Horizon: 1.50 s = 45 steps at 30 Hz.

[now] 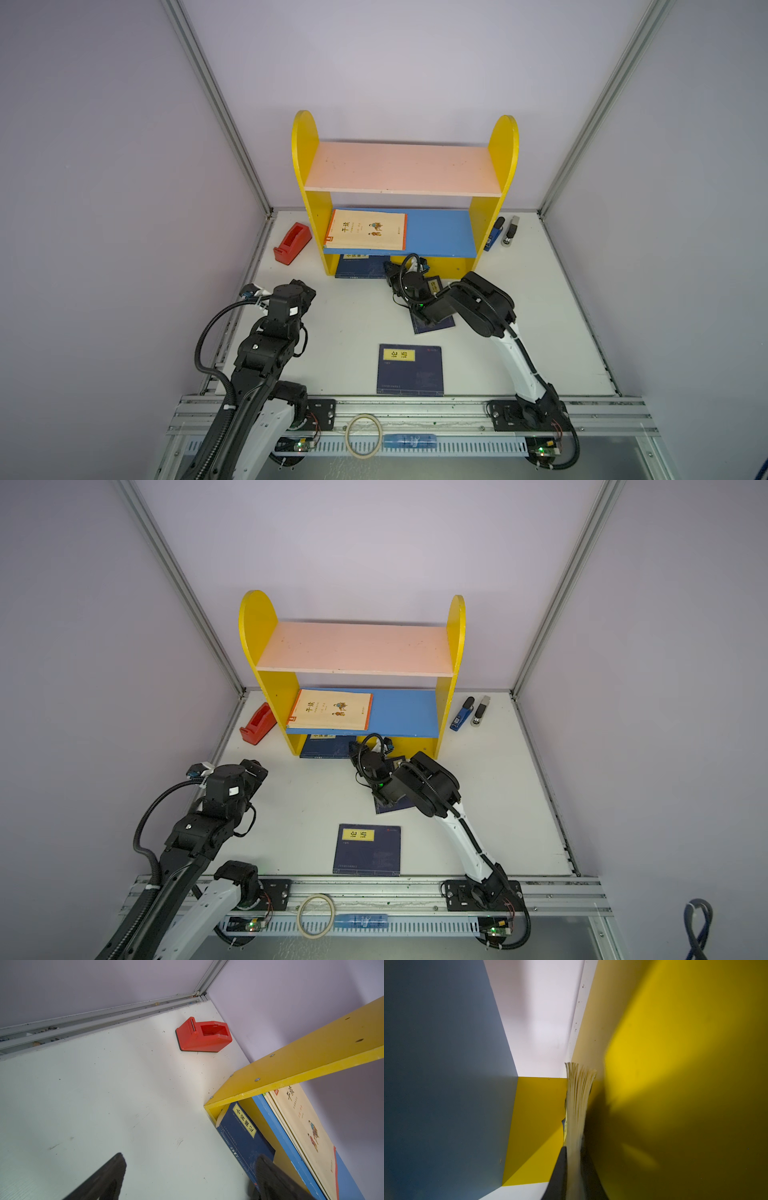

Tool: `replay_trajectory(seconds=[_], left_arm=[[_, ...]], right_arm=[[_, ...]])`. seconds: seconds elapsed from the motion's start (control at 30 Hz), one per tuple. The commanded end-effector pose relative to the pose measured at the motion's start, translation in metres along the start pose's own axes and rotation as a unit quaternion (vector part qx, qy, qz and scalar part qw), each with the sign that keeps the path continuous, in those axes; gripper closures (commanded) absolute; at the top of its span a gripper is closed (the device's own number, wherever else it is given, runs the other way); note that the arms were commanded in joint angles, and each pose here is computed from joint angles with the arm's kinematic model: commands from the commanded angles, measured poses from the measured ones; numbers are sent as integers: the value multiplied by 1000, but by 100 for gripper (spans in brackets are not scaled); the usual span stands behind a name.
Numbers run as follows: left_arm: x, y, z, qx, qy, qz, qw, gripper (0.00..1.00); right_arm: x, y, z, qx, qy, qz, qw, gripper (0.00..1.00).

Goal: Stacking books/files
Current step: Place the book on the bookshelf.

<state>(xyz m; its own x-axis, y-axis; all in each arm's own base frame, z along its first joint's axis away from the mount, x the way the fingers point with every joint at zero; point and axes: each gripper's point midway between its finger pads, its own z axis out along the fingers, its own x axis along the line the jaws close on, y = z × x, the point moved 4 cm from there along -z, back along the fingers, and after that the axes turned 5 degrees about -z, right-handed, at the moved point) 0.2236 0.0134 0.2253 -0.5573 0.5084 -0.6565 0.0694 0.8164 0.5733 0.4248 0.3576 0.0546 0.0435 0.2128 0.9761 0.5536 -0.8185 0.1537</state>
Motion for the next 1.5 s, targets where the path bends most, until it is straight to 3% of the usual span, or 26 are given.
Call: replay_trajectory(seconds=[0.0, 0.37, 0.57, 0.7, 1.0, 1.47], left_arm=[[-6, 3, 0, -2, -11, 1, 1000, 0], [-5, 3, 1, 3, -9, -3, 1000, 0], [-5, 4, 1, 4, -10, -5, 1000, 0], [-5, 5, 0, 4, -12, -6, 1000, 0], [-5, 5, 1, 8, -12, -9, 1000, 0], [-3, 4, 2, 14, -12, -14, 1000, 0]], right_arm=[[-15, -1, 7, 16, -43, -19, 999, 100], [-6, 2, 17, 26, -47, -46, 998, 99], [13, 4, 4, 29, -47, -71, 996, 63], [25, 12, -11, 17, -76, -103, 992, 51], [24, 5, -49, -4, -90, -115, 989, 51], [1, -46, -58, 3, -87, -85, 993, 56]])
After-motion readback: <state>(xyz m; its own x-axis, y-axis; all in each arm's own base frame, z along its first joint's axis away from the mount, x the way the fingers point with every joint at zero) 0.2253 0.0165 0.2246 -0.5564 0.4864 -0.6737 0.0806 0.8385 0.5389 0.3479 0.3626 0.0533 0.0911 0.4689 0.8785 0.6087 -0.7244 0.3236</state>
